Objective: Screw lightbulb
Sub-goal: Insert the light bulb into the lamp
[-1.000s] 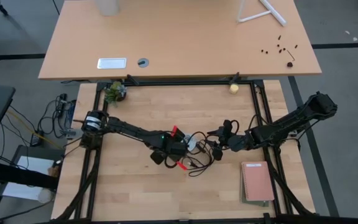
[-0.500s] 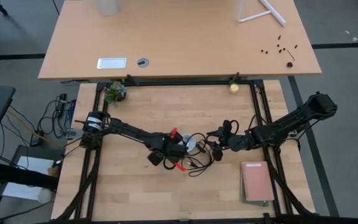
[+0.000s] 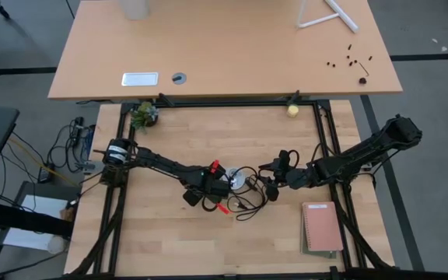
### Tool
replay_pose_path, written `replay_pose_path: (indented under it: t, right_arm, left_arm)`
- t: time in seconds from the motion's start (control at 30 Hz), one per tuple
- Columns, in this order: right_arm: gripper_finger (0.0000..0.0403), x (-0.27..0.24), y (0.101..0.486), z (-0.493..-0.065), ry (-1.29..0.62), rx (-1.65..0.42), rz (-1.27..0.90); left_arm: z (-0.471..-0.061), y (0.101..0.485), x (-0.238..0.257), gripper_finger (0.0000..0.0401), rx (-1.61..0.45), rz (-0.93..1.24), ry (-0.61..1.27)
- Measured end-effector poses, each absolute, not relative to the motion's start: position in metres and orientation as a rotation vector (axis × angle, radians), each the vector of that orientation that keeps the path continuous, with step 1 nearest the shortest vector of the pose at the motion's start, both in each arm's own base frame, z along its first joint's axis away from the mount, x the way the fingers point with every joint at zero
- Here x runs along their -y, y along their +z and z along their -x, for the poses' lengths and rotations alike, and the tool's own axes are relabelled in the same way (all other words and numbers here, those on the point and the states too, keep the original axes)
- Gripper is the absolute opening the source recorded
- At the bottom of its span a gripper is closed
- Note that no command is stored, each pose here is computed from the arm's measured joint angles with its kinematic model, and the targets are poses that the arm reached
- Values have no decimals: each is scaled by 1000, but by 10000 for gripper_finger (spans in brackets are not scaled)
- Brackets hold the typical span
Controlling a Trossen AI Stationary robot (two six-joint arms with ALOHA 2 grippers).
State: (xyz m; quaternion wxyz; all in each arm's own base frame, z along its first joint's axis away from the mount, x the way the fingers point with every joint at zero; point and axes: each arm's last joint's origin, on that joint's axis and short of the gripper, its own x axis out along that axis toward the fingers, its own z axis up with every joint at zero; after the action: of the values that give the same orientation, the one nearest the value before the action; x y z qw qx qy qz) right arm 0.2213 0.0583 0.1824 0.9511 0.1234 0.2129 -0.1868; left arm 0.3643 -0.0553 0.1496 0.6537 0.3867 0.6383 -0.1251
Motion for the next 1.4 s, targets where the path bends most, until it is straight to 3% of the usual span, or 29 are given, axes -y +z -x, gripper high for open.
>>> replay_pose_path:
  t: [0.4, 0.83, 1.03, 1.4]
  right_arm:
    - [209, -58, 183, -222, -378, -429, -246]
    - [209, -56, 200, -225, -378, -454, -193]
    - [209, -57, 209, -223, -384, -566, -122]
    - [209, -58, 234, -227, -302, -487, -141]
  left_arm:
    - [-366, 149, 55, 178, -1434, -795, -191]
    - [-373, 182, 56, 170, -1407, -679, -88]
    - [-368, 215, 55, 170, -1318, -619, -61]
    - [-365, 267, 52, 170, -1028, -515, 19]
